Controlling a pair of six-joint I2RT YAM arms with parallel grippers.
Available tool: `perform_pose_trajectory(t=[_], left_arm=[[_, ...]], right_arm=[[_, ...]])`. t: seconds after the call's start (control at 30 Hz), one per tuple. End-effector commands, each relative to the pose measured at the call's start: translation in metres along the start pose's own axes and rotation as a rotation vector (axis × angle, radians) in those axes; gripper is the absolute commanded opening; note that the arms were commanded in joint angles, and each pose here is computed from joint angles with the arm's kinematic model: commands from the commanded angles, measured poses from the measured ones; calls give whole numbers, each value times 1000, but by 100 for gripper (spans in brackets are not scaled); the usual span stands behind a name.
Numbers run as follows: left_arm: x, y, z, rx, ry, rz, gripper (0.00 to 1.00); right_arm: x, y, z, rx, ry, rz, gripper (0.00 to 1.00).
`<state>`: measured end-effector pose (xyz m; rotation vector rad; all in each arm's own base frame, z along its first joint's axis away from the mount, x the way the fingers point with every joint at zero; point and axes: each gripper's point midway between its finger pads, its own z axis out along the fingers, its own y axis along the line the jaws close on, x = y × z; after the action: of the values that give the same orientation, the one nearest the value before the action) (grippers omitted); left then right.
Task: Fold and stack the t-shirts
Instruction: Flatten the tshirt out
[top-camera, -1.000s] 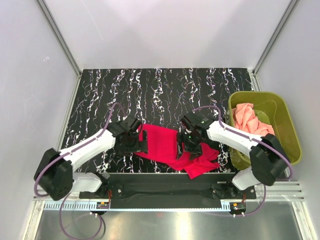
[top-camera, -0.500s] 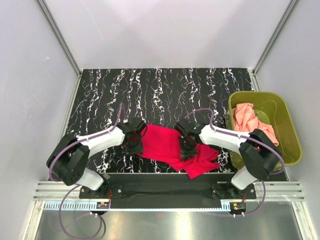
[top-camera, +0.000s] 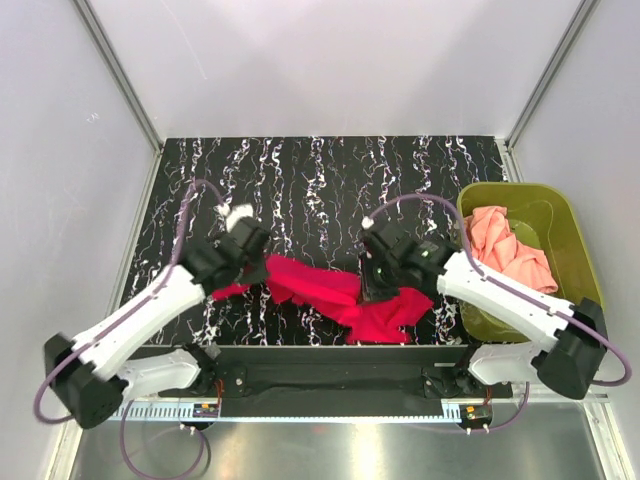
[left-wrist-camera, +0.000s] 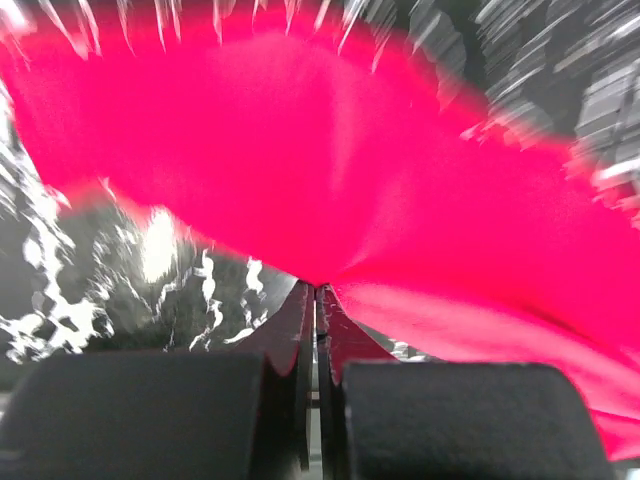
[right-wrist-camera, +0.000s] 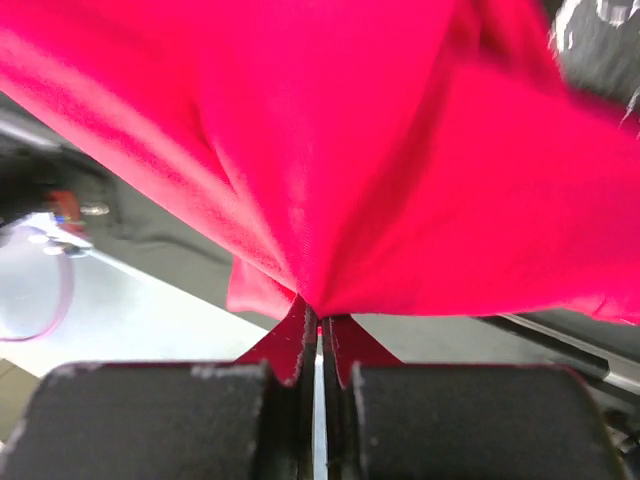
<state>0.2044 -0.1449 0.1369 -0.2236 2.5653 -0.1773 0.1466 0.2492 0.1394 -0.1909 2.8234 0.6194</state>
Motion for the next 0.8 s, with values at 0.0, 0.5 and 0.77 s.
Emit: perform_pose_trajectory(t=[0.0, 0.5, 0.77], left_arm=[[-59, 3, -47, -29, -174, 27, 0], [-140, 13, 9, -197, 37, 102, 74], [-19, -20, -1, 110, 123, 159, 63]], right_arm=[[-42, 16, -35, 16, -96, -33, 0], [-145, -22, 13, 159, 8, 0, 73], [-34, 36, 48, -59, 111, 35, 64]])
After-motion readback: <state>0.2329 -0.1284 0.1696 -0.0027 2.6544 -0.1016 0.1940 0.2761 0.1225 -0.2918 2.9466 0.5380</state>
